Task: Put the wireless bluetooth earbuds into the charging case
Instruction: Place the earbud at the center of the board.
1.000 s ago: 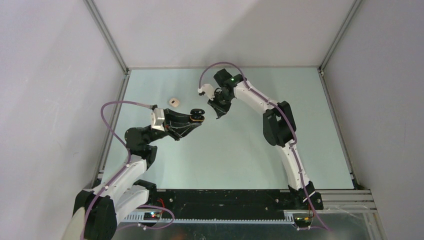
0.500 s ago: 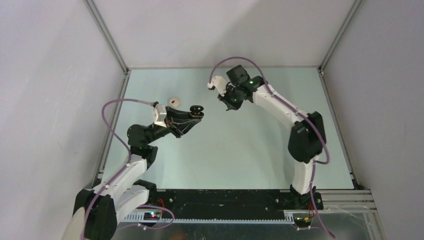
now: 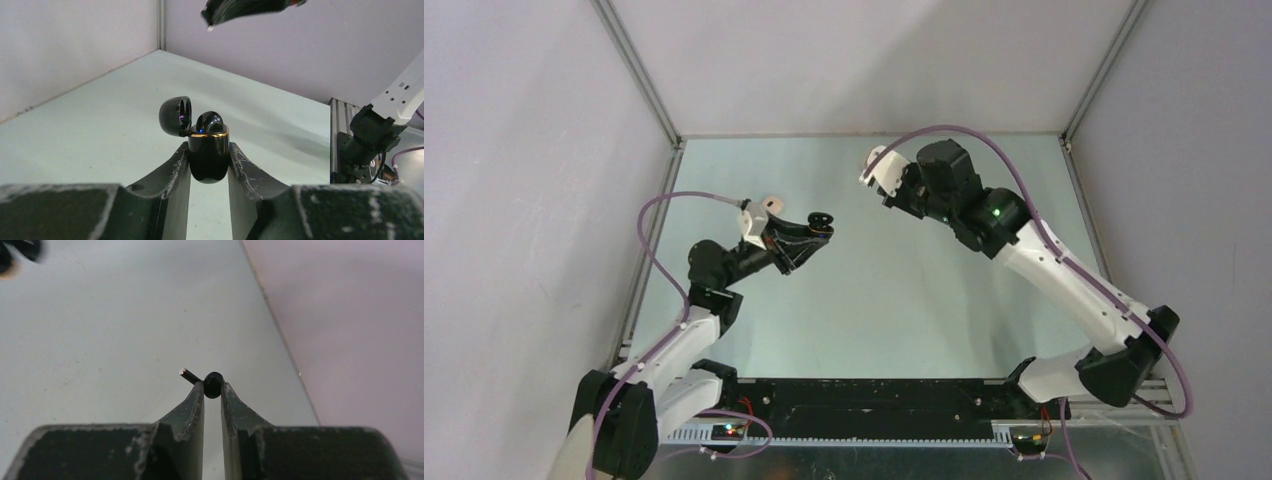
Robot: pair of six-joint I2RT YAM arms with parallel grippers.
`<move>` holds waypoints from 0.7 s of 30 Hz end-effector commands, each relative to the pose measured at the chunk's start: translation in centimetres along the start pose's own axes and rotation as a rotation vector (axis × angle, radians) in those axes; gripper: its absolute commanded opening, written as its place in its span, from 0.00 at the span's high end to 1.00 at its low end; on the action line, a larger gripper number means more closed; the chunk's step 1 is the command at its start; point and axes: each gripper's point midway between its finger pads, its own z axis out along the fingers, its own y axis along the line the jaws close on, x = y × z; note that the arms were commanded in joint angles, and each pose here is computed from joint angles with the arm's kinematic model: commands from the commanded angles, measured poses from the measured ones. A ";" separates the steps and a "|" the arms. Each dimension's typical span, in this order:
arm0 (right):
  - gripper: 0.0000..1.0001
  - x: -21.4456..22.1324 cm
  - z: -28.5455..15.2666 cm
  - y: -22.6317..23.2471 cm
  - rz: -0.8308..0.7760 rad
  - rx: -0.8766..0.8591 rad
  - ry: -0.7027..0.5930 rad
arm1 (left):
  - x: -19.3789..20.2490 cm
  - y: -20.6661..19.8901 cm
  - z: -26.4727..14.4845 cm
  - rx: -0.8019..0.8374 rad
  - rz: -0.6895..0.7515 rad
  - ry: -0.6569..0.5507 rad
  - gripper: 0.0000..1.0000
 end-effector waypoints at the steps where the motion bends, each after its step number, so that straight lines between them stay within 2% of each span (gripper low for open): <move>1: 0.84 -2.3 -1.9 0.6 -0.078 0.073 -0.051 | -0.4 0.0 0.7 0.009 0.034 0.010 1.00; 6: 0.84 -4.5 -2.8 3.3 -0.203 0.104 -0.094 | 0.0 -0.4 1.0 0.026 0.012 0.036 1.00; 14: 0.84 -7.0 -2.4 6.5 -0.396 0.164 -0.095 | 0.7 -1.0 1.0 0.054 -0.021 0.074 0.99; 21: 0.84 -8.3 -1.6 8.5 -0.486 0.203 -0.078 | 0.9 -1.9 1.0 0.099 -0.039 0.094 0.99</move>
